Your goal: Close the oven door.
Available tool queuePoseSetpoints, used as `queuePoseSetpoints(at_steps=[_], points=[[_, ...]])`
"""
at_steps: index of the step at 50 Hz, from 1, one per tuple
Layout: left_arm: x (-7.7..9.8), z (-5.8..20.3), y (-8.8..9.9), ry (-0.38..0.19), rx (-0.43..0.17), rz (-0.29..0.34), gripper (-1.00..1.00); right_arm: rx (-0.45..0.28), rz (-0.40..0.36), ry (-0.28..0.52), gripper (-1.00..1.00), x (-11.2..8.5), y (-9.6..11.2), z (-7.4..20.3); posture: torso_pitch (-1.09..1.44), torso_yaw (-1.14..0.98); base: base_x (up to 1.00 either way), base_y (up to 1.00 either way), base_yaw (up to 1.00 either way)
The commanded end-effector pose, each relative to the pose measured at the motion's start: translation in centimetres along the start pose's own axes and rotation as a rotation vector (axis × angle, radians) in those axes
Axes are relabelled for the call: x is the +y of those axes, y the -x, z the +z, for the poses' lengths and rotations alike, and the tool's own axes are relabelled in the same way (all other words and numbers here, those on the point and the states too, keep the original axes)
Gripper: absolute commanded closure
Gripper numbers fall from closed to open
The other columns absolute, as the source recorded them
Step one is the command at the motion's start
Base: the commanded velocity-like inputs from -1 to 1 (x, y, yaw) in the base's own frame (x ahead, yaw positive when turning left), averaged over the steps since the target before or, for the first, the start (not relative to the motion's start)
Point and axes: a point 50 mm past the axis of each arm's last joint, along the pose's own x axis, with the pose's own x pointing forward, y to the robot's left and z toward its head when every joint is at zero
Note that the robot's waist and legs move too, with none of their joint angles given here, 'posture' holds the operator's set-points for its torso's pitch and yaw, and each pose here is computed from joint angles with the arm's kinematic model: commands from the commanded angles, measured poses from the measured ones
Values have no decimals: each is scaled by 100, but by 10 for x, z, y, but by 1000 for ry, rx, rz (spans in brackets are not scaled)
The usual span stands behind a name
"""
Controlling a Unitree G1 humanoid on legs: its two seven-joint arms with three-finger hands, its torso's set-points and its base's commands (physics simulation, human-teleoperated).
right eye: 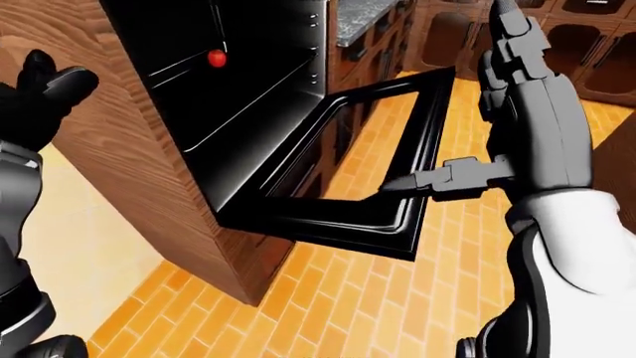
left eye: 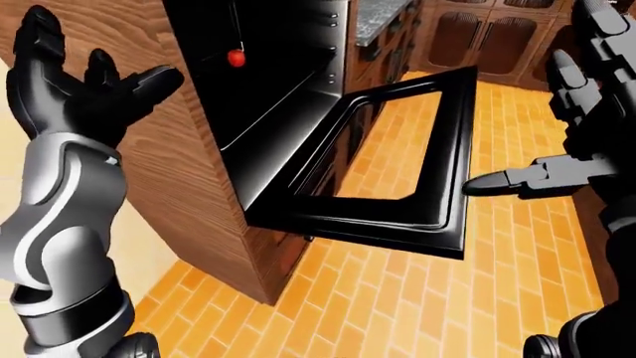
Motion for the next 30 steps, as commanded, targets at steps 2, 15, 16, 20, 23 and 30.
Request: queuePoseSetpoints(at_steps=[2, 15, 16, 20, 23, 30], points=[[-2, 38, 1, 78, -169, 15, -100, -148, -22, 35, -100, -5, 4, 18, 0, 0, 5, -4, 0], [5, 22, -11, 17, -78, 110, -100, -126, 5, 76, -100, -3, -2, 20, 0, 0, 30, -14, 0], [6, 21, -11, 18, -75, 114, -100, -137, 1, 106, -100, -4, -2, 20, 0, 0, 0, 0, 0], [7, 9, -15, -13, -5, 110, -100, -82, 29, 34, -100, -1, -3, 12, 0, 0, 0, 0, 0], [11, 1, -19, -69, 13, 117, -100, -59, 71, -22, -100, 2, 0, 8, 0, 0, 0, 0, 0], [28, -38, -34, -131, 93, 140, -100, -44, 59, -15, -100, 1, 2, 1, 0, 0, 0, 0, 0]])
